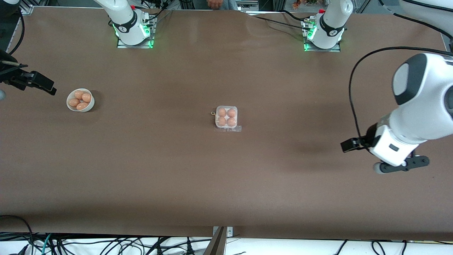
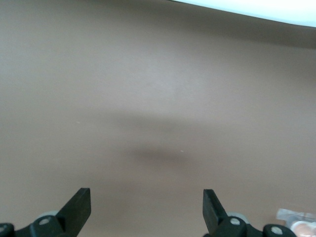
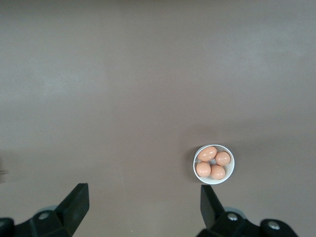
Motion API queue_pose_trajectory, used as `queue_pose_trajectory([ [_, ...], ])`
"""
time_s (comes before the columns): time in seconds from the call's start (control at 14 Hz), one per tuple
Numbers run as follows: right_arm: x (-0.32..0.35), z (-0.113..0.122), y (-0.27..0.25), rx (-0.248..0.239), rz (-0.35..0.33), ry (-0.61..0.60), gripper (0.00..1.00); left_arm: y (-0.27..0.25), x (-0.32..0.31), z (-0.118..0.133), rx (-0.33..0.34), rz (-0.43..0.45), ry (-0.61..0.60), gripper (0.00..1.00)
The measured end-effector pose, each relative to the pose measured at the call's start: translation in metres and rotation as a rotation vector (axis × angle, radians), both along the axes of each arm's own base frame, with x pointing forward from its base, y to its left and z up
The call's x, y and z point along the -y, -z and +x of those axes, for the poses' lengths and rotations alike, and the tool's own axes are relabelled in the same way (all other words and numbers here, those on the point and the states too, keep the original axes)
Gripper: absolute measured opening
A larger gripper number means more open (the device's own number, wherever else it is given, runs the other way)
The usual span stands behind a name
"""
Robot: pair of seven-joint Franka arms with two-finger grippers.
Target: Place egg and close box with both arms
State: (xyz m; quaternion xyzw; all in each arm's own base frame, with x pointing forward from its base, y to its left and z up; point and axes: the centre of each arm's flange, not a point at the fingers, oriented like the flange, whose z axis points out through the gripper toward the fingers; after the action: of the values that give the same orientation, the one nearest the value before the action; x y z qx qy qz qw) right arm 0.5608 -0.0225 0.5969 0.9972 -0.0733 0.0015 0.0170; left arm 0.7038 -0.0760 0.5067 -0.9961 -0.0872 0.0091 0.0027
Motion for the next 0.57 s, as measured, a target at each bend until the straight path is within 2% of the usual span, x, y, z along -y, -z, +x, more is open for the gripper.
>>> queue_pose_trajectory([
  [0.29,0.000,0.000,0.000,0.000,0.000,0.000,1.00,-0.020,-0.034,-0.005,0.019,0.011,0.093,1.00],
  [0.57,0.000,0.000,0.000,0.000,0.000,0.000,1.00,-0.041,-0.032,-0.036,0.019,0.037,0.131,1.00],
])
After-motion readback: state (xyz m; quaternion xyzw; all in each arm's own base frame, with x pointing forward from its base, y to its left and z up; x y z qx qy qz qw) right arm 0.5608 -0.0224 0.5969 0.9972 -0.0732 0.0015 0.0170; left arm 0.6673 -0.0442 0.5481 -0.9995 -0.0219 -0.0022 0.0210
